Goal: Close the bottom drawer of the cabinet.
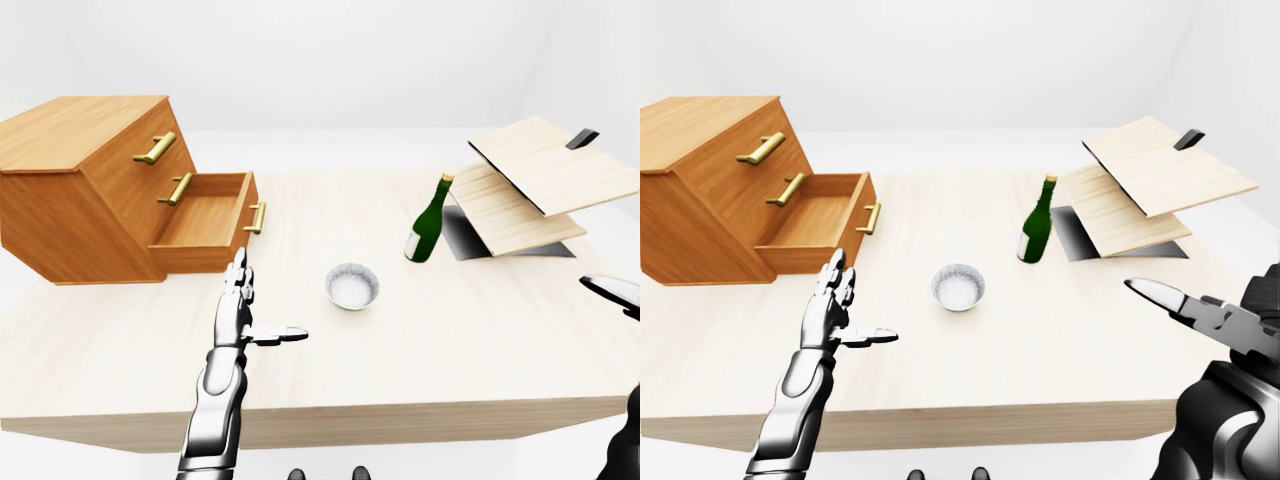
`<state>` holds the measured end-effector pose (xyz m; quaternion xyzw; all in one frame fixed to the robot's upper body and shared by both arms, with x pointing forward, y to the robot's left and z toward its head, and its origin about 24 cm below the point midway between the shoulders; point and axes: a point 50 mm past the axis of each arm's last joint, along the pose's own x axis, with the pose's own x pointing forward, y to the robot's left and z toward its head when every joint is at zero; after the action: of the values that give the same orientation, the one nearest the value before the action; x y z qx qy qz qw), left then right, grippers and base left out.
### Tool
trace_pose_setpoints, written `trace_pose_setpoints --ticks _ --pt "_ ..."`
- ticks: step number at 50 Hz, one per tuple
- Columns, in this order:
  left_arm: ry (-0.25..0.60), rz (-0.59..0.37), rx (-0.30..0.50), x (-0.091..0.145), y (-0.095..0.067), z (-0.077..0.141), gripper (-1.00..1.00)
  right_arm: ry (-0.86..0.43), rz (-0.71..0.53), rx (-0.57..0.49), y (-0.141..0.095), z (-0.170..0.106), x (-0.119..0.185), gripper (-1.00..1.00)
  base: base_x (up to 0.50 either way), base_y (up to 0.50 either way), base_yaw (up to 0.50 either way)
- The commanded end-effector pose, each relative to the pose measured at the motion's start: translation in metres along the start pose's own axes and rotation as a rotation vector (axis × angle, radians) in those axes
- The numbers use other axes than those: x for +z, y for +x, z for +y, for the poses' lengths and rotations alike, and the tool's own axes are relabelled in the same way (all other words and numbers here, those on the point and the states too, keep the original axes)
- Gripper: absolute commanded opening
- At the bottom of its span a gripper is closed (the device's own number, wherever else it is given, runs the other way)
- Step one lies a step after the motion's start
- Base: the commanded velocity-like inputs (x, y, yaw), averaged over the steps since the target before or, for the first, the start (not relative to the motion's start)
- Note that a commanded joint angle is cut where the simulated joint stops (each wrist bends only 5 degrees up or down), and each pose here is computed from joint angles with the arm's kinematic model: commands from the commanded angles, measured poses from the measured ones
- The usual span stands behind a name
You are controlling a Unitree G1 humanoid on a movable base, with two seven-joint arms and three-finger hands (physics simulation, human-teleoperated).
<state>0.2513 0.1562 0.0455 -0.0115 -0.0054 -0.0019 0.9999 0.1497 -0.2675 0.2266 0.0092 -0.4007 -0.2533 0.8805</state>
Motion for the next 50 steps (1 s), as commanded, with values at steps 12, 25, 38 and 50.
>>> trace_pose_setpoints --ticks 12,25,38,50 --pt "0.001 -0.001 -0.003 -0.002 0.000 -0.001 1.00 0.009 -0.046 -0.002 0.000 -0.001 0.012 1.00 0.34 0.00 0.00" --pt "0.001 0.001 -0.005 -0.002 0.001 -0.002 1.00 0.018 -0.025 -0.008 -0.002 -0.001 0.007 1.00 0.33 0.00 0.00" --pt "0.026 0.031 -0.008 -0.016 0.011 -0.003 1.00 0.028 -0.028 -0.004 0.000 -0.001 0.008 1.00 0.00 0.00 0.00" --pt "0.055 0.142 0.035 -0.027 0.066 0.008 1.00 0.046 -0.044 0.003 -0.002 0.002 0.013 1.00 0.00 0.00 0.00"
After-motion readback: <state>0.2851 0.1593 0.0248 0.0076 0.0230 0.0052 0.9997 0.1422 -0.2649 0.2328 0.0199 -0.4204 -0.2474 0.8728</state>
